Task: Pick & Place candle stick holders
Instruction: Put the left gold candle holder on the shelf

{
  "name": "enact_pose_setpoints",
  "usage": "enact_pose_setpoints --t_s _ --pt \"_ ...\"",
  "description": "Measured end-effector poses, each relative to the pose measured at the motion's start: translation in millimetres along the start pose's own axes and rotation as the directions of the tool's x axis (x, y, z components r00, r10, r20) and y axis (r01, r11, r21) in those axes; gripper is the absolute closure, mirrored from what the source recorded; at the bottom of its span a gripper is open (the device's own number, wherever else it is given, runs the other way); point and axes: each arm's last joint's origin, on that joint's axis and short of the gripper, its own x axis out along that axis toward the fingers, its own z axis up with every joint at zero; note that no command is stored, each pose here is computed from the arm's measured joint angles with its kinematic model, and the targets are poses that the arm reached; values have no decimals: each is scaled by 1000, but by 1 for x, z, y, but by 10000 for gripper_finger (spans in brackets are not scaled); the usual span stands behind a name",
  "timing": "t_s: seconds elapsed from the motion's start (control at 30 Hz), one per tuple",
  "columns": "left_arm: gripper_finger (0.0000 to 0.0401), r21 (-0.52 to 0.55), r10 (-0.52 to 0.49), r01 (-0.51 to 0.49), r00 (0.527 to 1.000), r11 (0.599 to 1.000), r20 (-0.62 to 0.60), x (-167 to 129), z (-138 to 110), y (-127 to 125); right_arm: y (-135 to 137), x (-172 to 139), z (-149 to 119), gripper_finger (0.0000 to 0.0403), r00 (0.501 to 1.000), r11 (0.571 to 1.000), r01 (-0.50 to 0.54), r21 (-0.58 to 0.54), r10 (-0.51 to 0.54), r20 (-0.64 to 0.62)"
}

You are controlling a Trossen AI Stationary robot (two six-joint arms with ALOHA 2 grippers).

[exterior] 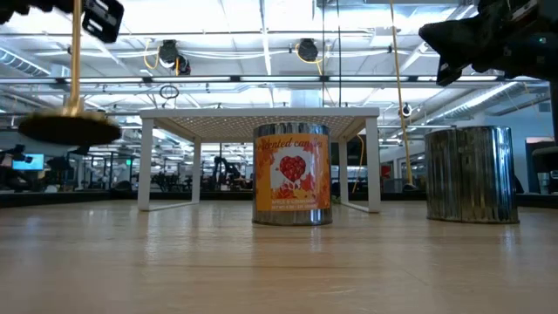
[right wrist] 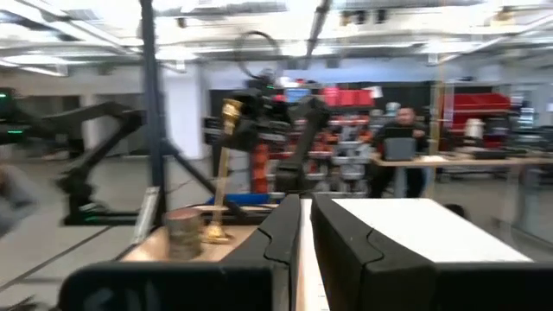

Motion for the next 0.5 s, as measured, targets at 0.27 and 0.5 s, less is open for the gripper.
enact_pose_setpoints --t_s 0.27,0.5 --pt "390 140 70 -80 995 987 75 6 52 -1 -2 0 0 376 997 997 72 1 -72 7" --pt "391 175 253 -253 967 952 25 13 108 22 -2 0 5 376 996 998 68 3 -69 52"
